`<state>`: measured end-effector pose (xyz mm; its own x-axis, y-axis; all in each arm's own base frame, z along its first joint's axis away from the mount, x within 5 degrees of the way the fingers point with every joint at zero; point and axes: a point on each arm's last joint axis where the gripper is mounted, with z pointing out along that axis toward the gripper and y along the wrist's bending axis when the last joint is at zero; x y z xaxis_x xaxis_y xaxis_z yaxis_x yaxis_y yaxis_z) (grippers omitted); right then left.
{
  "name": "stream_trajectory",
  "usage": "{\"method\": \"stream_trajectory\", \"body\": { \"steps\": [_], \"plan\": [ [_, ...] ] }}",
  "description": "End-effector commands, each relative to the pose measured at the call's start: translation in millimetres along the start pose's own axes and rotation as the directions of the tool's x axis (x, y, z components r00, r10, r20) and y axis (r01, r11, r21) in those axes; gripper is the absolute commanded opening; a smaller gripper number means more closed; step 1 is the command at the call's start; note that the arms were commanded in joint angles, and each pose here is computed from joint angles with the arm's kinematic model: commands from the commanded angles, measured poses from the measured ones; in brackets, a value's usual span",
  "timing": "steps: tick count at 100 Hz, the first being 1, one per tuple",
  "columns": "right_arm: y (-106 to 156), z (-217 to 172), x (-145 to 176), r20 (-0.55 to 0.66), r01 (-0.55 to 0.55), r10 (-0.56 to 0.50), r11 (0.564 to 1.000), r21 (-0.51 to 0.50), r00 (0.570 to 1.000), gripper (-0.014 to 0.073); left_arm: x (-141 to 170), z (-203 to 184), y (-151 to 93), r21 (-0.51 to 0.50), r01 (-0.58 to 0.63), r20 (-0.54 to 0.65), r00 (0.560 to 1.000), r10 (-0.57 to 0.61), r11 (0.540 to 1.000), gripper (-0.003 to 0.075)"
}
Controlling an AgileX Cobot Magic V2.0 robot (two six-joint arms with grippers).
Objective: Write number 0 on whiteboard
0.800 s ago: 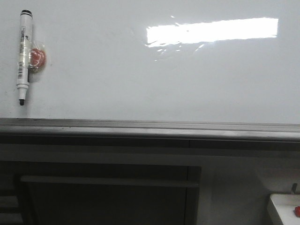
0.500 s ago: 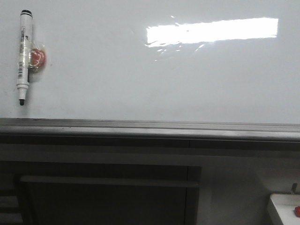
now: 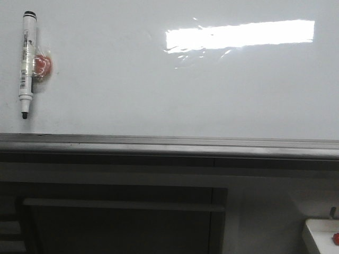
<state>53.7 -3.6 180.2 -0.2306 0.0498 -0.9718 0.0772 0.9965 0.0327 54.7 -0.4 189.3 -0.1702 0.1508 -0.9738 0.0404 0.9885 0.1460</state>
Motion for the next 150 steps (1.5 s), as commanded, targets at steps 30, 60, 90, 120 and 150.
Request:
{"method": "stream_trajectory", "body": {
  "steps": [30, 60, 90, 120, 150],
  "plan": [
    [0, -1, -11, 0.203, 0.032, -0.033, 0.999, 0.012, 0.979, -0.0056, -32, -8, 3, -0.039, 0.008, 0.396, 0.918, 0.008, 0.999, -0.002],
    [0, -5, -27, 0.371, 0.011, -0.01, 1.0, 0.001, 0.929, -0.0056, -38, -11, 4, -0.044, 0.015, 0.455, 0.89, 0.007, 0.999, -0.002],
    [-1, -16, -47, 0.575, -0.197, 0.237, 0.971, -0.133, 0.783, -0.0056, -42, -13, 6, -0.019, 0.108, 0.483, 0.871, -0.086, 0.994, -0.0021],
    [5, -28, -68, 0.21, -0.28, 0.294, 0.955, -0.094, 0.932, -0.0049, -89, -20, 12, -0.001, 0.112, 0.393, 0.914, -0.102, 0.994, -0.0021],
    [12, -58, -126, -0.107, -0.144, 0.137, 0.988, -0.057, 0.985, -0.005, -142, -17, 19, 0.015, 0.071, 0.21, 0.975, -0.072, 0.997, -0.002]
  ]
}}
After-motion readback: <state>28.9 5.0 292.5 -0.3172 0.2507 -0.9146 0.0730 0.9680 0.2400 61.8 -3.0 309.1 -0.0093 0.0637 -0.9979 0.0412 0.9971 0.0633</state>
